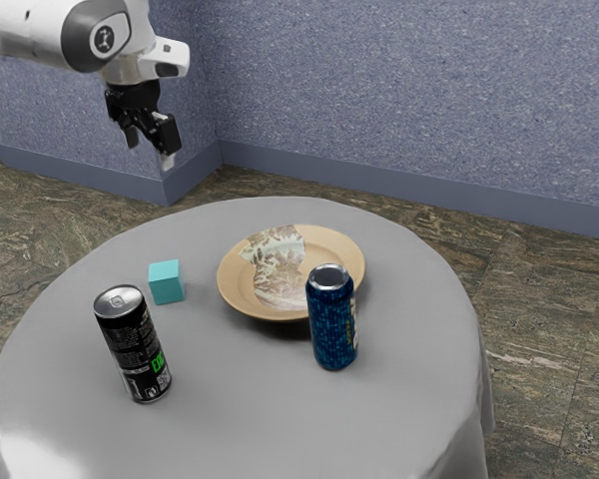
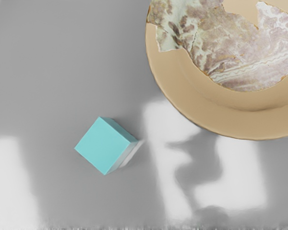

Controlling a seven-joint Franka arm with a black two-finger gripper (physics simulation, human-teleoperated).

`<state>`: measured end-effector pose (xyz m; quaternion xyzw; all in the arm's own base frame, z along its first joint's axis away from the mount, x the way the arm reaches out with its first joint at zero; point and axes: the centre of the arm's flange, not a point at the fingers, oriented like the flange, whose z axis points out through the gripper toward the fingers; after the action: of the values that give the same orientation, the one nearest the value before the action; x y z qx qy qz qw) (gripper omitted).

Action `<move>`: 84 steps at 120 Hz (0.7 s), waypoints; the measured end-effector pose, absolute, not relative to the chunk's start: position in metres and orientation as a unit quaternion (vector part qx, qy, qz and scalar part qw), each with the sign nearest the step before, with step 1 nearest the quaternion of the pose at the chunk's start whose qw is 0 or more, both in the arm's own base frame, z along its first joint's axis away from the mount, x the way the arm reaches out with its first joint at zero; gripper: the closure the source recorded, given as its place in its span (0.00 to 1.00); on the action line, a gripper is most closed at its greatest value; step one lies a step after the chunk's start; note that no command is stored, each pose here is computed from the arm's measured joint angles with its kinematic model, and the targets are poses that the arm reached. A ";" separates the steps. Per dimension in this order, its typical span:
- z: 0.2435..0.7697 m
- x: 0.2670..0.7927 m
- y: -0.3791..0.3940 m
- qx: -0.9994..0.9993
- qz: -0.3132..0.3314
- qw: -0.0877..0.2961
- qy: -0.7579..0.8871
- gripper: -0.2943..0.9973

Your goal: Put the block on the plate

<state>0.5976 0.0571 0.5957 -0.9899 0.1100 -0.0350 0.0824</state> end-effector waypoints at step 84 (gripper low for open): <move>0.456 0.630 0.112 -0.987 0.033 -0.037 -0.152 0.23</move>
<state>0.6303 0.1119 0.4557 -0.9872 -0.1517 0.0333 -0.0373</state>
